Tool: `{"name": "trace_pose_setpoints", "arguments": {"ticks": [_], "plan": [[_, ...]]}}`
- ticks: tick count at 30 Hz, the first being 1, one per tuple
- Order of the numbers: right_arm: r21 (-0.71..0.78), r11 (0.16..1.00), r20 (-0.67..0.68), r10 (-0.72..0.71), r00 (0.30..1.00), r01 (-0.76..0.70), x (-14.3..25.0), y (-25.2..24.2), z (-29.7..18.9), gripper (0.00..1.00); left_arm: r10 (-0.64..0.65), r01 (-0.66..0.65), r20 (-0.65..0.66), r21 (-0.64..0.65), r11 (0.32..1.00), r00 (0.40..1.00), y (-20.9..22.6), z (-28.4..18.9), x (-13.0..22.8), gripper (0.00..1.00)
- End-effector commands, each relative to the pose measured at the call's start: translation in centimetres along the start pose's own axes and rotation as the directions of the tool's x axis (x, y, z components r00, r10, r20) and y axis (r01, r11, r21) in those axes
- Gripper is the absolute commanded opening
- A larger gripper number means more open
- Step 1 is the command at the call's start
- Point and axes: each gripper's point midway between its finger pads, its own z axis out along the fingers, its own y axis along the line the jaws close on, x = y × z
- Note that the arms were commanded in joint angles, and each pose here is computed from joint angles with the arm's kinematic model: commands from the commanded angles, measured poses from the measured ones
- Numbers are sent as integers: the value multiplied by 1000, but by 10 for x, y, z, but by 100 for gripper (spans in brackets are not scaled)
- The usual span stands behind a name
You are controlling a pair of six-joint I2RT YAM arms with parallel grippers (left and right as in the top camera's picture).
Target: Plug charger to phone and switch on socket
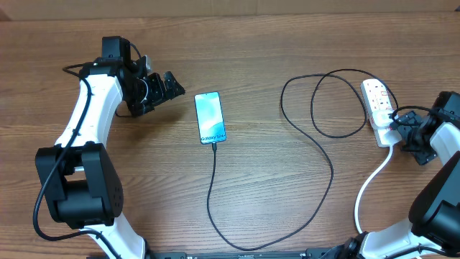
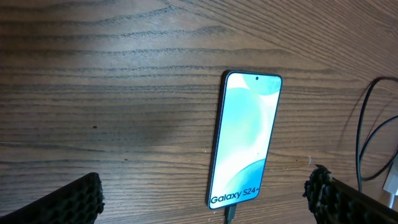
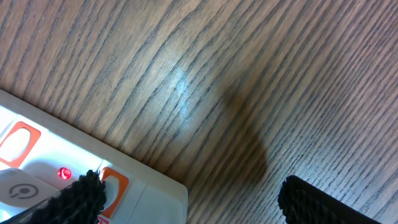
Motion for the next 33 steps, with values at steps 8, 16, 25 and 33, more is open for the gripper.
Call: {"name": "trace_pose_setpoints", "arguments": {"ticks": [8, 16, 25, 33], "plan": [[70, 997, -128, -8, 992, 17, 38, -14, 23, 89, 25, -25, 13, -1, 1000, 1000, -5, -3, -2, 100], [93, 995, -176, -8, 984, 25, 50, -20, 38, 90, 25, -25, 13, -1, 1000, 1000, -5, -3, -2, 99], [93, 995, -177, -10, 984, 27, 46, -17, 41, 93, 25, -25, 13, -1, 1000, 1000, -5, -3, -2, 100], [20, 999, -185, -20, 982, 24, 32, 2, 20, 95, 25, -25, 13, -1, 1000, 1000, -5, -3, -2, 100]]}}
